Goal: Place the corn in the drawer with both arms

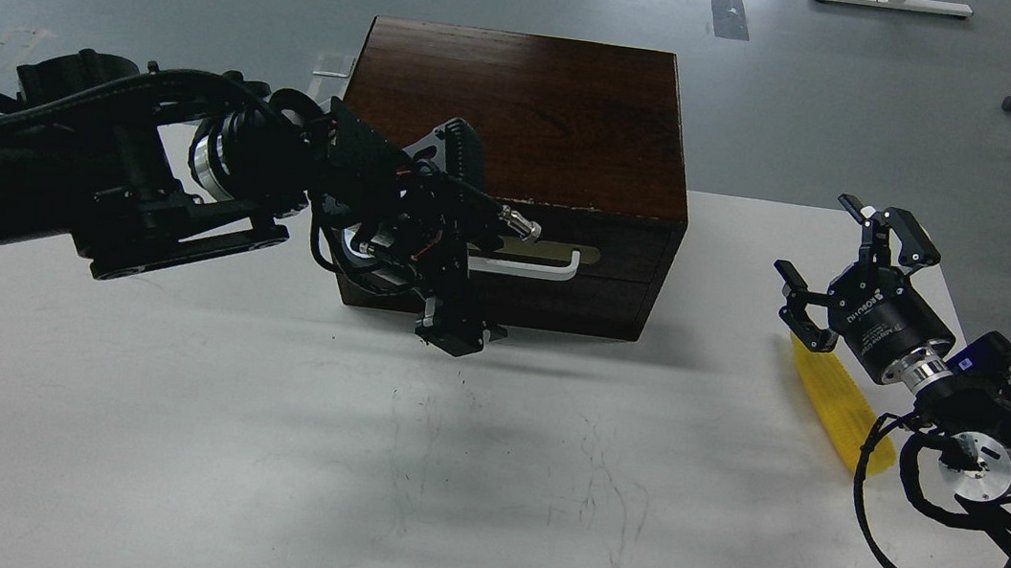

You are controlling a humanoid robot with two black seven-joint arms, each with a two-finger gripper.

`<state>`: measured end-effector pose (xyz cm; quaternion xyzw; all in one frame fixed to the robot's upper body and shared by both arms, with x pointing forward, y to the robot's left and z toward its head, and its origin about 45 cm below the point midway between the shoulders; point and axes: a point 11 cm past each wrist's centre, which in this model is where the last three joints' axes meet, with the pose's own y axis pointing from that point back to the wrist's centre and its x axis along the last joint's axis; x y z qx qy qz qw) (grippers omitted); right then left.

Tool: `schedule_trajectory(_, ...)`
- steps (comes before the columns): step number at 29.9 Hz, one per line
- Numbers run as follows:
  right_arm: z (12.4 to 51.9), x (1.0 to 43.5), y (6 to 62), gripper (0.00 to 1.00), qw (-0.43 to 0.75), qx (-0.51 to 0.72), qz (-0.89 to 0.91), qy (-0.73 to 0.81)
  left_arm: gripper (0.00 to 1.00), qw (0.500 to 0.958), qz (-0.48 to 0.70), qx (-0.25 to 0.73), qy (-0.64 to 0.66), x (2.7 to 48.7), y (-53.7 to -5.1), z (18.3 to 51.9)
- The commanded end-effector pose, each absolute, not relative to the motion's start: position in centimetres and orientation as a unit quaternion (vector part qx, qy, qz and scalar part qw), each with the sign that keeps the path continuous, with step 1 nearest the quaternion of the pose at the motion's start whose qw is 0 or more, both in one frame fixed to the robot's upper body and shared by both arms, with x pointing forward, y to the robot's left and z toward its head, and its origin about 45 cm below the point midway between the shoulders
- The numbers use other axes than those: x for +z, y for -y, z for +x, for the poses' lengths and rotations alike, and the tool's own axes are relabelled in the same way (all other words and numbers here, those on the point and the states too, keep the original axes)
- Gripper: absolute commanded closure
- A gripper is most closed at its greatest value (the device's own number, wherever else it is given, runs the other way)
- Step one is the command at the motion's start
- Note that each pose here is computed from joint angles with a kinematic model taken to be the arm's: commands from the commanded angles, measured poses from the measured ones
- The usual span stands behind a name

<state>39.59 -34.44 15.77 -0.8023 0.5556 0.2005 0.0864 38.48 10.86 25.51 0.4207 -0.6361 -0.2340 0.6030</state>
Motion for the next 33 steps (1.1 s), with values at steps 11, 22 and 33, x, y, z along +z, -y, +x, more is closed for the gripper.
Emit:
schedule_trajectory(11, 39.5, 15.7, 34.5, 0.0, 0.086, 0.202, -0.802, -0.556, 0.02, 0.603, 0.414, -0.239, 0.639, 25.3, -9.8, 38.3)
schedule_trajectory(22, 39.3, 15.4, 34.6, 0.0, 0.084, 0.204, -0.801, -0.557, 0.02, 0.599, 0.42, -0.252, 0.634, 24.4, -10.0, 38.1)
schedule_trajectory(33, 39.2, 15.4, 34.8, 0.0, 0.083, 0.203, -0.8, -0.558, 0.02, 0.6, 0.419, -0.253, 0.632, 24.2, -10.0, 38.0)
